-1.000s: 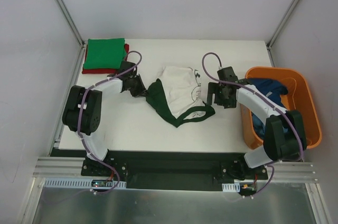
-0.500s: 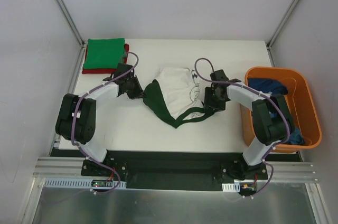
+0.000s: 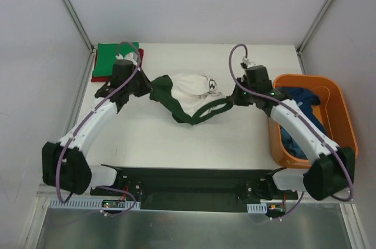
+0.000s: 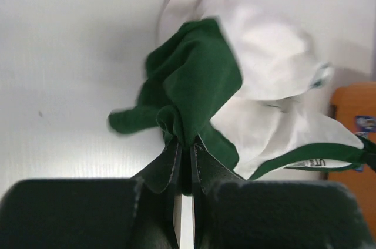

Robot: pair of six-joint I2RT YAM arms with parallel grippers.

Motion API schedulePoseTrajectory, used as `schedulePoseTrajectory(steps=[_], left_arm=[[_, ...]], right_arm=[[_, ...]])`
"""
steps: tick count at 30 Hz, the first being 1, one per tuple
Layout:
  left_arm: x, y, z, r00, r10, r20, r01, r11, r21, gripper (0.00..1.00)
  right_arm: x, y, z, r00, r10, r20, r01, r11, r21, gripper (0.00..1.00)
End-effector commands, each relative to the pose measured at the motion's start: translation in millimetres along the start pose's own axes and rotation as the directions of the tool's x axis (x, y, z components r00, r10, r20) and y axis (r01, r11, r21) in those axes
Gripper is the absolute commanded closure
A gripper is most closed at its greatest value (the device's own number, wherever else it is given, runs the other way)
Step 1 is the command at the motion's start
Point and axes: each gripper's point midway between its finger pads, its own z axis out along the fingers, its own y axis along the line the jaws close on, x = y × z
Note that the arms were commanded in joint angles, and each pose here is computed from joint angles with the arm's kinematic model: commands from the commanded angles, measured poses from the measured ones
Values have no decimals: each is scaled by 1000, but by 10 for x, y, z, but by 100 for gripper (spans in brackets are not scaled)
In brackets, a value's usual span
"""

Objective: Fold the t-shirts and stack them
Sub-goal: Flatten out the tshirt

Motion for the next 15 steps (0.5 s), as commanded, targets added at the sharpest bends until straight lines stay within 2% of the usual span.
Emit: schedulePoseTrajectory(steps=[1,2,3,4,5,7,8,11,13,14,15], left_arm=[[-995,-740,-1064,898,140,417,-199,975,102,100],[-1178,-932,-1435,847,156,509,-251,960,124,100],[-1238,-1049,-1619,820,161,549,-280,950,139,100],[-1307,-1140,-1803,790,165,591,-307,940,148,100],[-1407,-1273,-2140,736,167,656,-352,922,159,100],[-1500,-1419,-2473,673,160,722,-402,899,175,100],[-1516,-1532,-2702,634,163,756,-452,871,191,100],[-1583,-1692,-2978,574,158,804,-512,835,201,100],[-1665,-1717,-3009,552,164,817,-515,838,180,100],[-1762,-1738,-2981,539,174,824,-513,844,157,100],[-1868,-1695,-2945,528,175,831,-482,867,123,100]], right_arm=[[-1000,463,-1296,893,-93,441,160,980,-118,99],[-1099,543,-1507,862,-110,495,201,970,-134,99],[-1188,615,-1711,833,-100,544,218,963,-157,99],[-1306,701,-2073,773,-109,625,268,949,-166,99],[-1343,780,-2256,742,-108,662,304,934,-187,99],[-1465,906,-2746,647,-101,756,372,907,-197,99],[-1468,973,-2877,625,-101,774,405,889,-211,99],[-1589,1096,-3262,546,-102,831,468,860,-202,99],[-1689,1105,-3216,545,-131,828,471,865,-174,99],[-1778,1106,-3315,520,-136,843,468,871,-149,99],[-1840,1082,-3273,521,-147,841,456,881,-128,99]])
